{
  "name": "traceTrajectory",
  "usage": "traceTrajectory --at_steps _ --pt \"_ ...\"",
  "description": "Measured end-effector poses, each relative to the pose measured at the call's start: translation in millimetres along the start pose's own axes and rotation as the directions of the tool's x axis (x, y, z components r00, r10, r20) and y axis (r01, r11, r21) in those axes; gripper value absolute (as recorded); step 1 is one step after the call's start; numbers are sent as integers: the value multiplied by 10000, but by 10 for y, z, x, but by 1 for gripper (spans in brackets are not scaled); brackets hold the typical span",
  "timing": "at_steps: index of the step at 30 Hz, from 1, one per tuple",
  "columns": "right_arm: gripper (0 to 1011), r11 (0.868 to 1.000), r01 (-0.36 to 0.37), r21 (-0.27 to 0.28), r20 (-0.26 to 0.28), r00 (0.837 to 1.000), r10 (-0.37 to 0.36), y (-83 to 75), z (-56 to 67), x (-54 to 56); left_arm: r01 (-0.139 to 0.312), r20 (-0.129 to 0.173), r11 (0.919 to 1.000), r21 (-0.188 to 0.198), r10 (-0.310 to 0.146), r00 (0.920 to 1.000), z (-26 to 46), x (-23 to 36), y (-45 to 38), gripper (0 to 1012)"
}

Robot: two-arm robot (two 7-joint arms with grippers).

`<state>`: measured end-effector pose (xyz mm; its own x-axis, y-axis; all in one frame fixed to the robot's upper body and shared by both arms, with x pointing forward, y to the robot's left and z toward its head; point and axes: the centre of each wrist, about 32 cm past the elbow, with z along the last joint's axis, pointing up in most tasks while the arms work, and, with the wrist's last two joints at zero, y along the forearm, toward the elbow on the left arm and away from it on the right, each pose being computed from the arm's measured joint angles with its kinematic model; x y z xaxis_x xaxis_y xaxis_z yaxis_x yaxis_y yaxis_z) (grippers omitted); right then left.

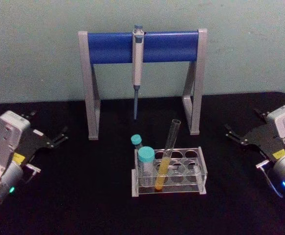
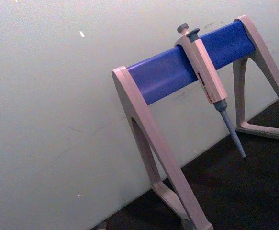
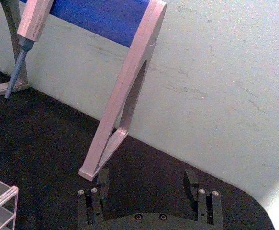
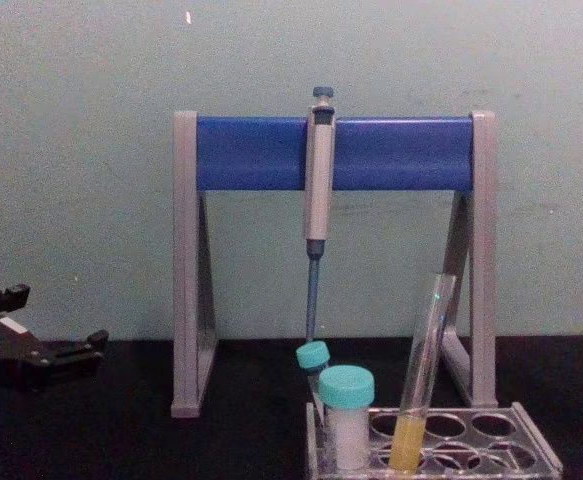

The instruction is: Pick up the test tube from the test tube rack, shake it, then place it back into the test tube rack.

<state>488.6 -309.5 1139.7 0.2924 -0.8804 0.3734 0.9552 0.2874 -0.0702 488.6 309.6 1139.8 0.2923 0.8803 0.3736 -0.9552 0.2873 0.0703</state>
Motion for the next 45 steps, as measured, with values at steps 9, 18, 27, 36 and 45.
traceTrajectory --at_steps 9,18,27,36,45 --pt "1000 10000 1 0 3 10000 -1 0 0 1 1 1 10000 0 -1 10000 0 0 0 1001" --pt "1000 10000 1 0 4 10000 -1 0 0 1 0 1 10000 0 0 10000 0 0 0 1001" --pt "1000 10000 1 -1 4 10000 -1 0 0 2 0 1 10000 0 0 10000 0 0 0 1001" --pt "1000 10000 1 -1 4 10000 -1 0 0 1 0 1 10000 0 0 10000 0 0 0 1001" --pt "1000 10000 1 0 3 10000 -1 0 0 1 0 1 10000 0 0 10000 0 0 0 1001"
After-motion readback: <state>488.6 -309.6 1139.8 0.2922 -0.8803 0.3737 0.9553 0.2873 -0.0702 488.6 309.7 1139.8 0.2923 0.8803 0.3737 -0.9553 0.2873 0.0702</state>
